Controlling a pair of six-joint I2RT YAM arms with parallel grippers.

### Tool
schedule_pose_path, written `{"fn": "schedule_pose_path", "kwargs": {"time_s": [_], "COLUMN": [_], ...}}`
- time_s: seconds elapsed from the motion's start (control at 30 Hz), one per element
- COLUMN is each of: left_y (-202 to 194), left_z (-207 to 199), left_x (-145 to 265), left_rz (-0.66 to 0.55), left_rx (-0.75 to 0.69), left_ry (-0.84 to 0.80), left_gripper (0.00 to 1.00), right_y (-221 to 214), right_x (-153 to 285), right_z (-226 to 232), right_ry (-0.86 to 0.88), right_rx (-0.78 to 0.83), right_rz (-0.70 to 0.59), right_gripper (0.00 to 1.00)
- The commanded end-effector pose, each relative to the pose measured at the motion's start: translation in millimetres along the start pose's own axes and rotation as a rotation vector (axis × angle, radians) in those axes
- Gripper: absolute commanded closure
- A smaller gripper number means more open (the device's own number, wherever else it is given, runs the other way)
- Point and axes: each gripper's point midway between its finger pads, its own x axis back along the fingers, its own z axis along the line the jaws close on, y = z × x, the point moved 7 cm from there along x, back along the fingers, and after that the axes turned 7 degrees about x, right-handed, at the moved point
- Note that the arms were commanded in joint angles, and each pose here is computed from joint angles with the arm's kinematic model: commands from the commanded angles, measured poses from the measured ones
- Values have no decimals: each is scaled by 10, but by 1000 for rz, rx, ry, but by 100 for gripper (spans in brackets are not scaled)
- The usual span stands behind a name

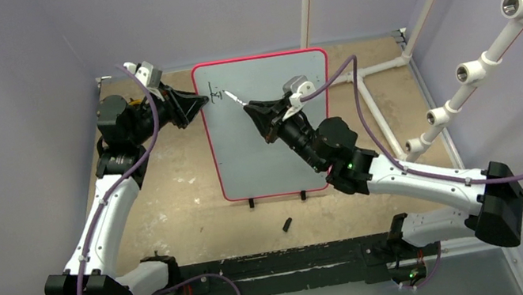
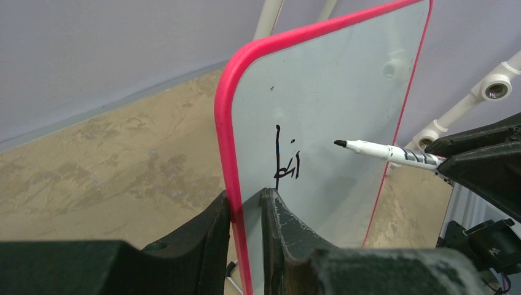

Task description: Write a sentence on the whiteboard

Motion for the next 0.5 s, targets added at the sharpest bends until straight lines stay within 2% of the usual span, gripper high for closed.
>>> {"fn": "schedule_pose_path", "kwargs": {"time_s": [0.0, 0.47], "left_y": [-11, -9], "left_z": [22, 16], "left_x": [-16, -13], "left_rz": [-5, -5], "left_rx": [-10, -11], "left_ry": [1, -1], "left_gripper": [100, 100], "right_y": [-18, -172], "right_x": [-21, -97], "right_z": [-98, -135], "right_ry": [-55, -43], "right_rx": [-7, -5], "right_rz": [4, 69], "right_gripper": [100, 100]}}
